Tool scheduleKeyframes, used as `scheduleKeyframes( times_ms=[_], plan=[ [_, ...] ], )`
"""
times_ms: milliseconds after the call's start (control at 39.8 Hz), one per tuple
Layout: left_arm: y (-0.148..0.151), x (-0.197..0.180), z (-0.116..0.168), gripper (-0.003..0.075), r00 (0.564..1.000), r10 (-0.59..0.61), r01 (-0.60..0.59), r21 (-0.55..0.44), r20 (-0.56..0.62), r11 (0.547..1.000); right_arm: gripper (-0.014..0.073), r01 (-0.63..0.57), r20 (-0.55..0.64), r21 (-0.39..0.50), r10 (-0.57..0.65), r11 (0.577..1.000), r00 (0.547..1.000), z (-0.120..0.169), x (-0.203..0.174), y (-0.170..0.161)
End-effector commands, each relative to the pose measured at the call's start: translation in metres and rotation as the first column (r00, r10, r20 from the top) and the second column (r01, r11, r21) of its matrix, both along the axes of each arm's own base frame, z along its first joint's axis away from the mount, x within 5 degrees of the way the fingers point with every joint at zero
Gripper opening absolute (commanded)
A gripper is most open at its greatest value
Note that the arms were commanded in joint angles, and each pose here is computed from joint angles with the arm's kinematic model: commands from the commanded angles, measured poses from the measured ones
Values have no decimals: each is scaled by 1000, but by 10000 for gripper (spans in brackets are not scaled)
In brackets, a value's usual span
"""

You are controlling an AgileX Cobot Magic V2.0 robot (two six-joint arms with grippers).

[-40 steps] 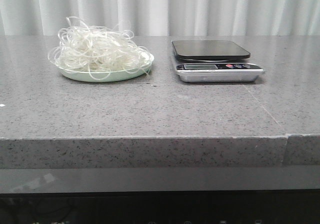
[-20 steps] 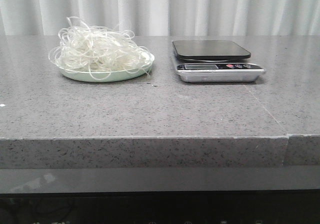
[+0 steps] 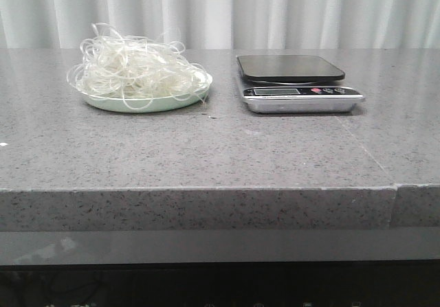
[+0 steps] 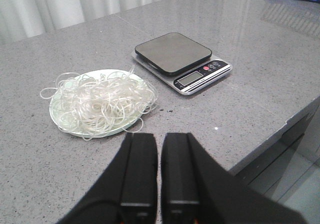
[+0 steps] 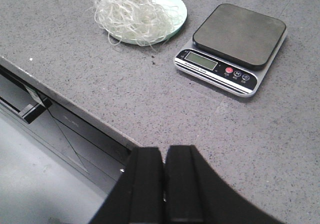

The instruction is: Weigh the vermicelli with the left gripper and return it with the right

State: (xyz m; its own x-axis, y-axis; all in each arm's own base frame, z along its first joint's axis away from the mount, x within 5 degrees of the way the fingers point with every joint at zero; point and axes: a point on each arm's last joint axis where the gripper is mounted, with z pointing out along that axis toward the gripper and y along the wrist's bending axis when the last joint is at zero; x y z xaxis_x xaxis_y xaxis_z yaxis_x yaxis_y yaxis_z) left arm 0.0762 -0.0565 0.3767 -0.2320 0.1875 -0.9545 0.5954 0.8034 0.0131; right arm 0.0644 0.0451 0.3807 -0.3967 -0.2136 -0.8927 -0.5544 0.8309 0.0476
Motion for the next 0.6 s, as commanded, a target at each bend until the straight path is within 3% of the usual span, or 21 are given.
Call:
scheduleKeyframes(
  times_ms=[0,578],
  plan=[
    [-1,-1,14,155,998,-10,14,-67,63,998,171,3,90,49,-8,999,996,14,2,0],
    [-1,0,13,155,998,-10,14,-66,61,998,171,4,82,43,-8,999,997,13,2,0]
  ],
)
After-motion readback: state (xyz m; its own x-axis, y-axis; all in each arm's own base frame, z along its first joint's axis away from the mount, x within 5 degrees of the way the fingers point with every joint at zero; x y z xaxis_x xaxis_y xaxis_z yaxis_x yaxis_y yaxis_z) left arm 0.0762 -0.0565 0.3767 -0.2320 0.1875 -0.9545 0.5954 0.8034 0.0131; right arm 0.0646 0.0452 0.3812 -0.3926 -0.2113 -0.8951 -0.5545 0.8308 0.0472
